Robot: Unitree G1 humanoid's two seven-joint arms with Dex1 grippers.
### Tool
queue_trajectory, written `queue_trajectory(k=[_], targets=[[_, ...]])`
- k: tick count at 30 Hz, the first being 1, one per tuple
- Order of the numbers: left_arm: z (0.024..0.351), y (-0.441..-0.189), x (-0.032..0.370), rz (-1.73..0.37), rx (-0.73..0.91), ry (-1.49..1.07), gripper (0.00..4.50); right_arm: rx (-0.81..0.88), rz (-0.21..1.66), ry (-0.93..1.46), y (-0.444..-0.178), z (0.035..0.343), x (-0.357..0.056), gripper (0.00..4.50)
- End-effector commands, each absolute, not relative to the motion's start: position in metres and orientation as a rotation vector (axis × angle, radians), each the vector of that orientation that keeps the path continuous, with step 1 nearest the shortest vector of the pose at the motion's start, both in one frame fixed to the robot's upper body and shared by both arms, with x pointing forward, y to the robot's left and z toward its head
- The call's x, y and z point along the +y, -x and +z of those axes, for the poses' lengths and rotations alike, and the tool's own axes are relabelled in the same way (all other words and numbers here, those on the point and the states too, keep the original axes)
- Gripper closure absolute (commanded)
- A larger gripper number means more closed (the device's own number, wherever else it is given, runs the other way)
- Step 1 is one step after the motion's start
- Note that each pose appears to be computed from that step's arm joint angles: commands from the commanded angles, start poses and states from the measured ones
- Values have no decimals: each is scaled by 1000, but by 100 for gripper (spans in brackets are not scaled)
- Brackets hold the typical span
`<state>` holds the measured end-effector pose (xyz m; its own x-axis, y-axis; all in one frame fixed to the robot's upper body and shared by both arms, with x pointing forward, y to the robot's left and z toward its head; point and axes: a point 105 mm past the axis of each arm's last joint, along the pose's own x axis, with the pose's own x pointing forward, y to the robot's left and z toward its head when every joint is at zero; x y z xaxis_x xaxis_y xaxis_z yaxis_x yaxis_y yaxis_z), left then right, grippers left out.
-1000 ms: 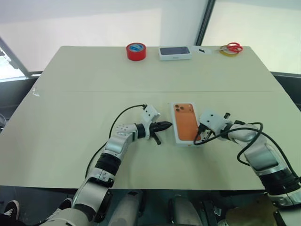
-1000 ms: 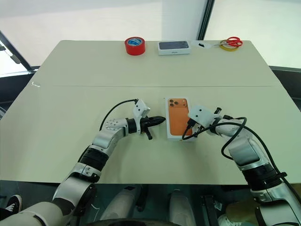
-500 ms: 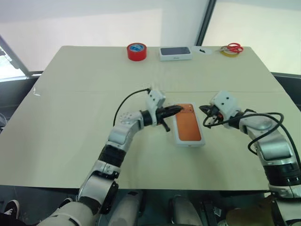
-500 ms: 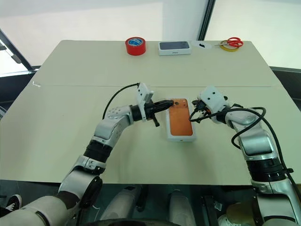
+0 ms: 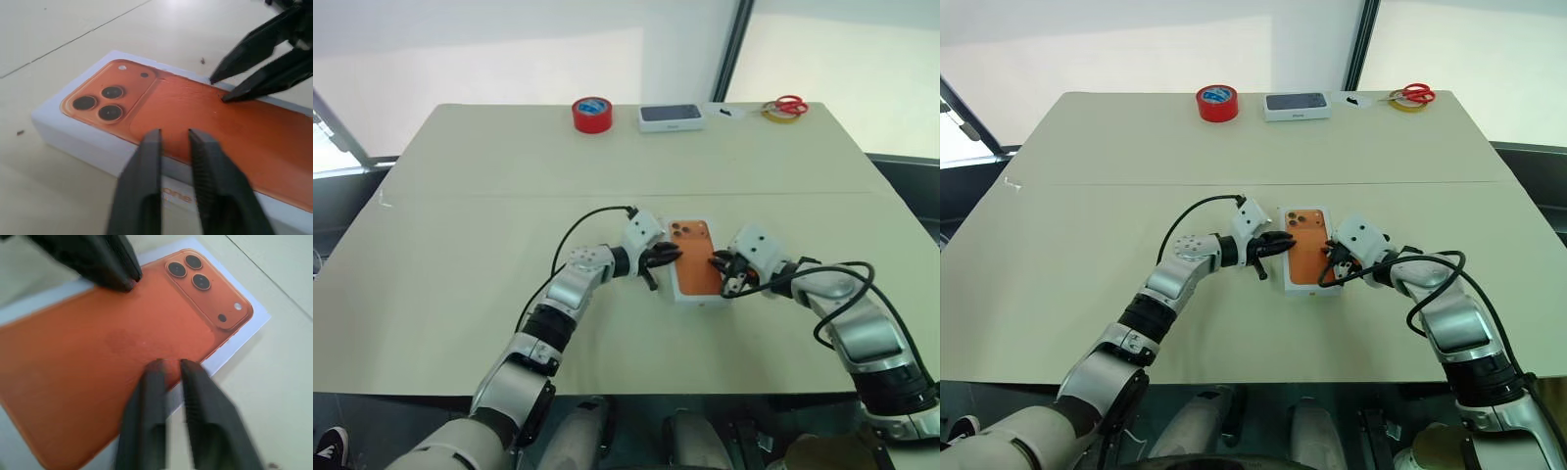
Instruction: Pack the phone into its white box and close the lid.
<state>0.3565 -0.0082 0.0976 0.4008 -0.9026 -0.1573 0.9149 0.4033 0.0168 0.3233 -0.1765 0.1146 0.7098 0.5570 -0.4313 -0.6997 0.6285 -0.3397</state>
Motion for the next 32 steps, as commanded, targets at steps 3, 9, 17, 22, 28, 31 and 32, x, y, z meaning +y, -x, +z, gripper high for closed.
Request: queue_trajectory(k=[3, 9, 17, 22, 28, 31, 32], targets=[[136, -354, 26, -1145, -13, -85, 66, 197, 801, 401, -320, 148, -177, 69], [159, -338, 106, -1070, -84, -154, 2, 152, 906, 333, -296, 172, -200, 4], [149, -313, 196, -892, 35, -247, 2, 197, 849, 420, -284, 171, -245, 4], [147, -300, 228, -821, 89, -267, 2, 222, 831, 419, -283, 166, -256, 4], [143, -295, 253, -751, 129, -282, 2, 238, 825, 429, -283, 160, -259, 4], [136, -294, 259, -734, 161, -312, 2, 239, 823, 423, -284, 160, -260, 4], [135, -293, 261, -730, 165, -324, 2, 238, 822, 423, -284, 160, -260, 4]])
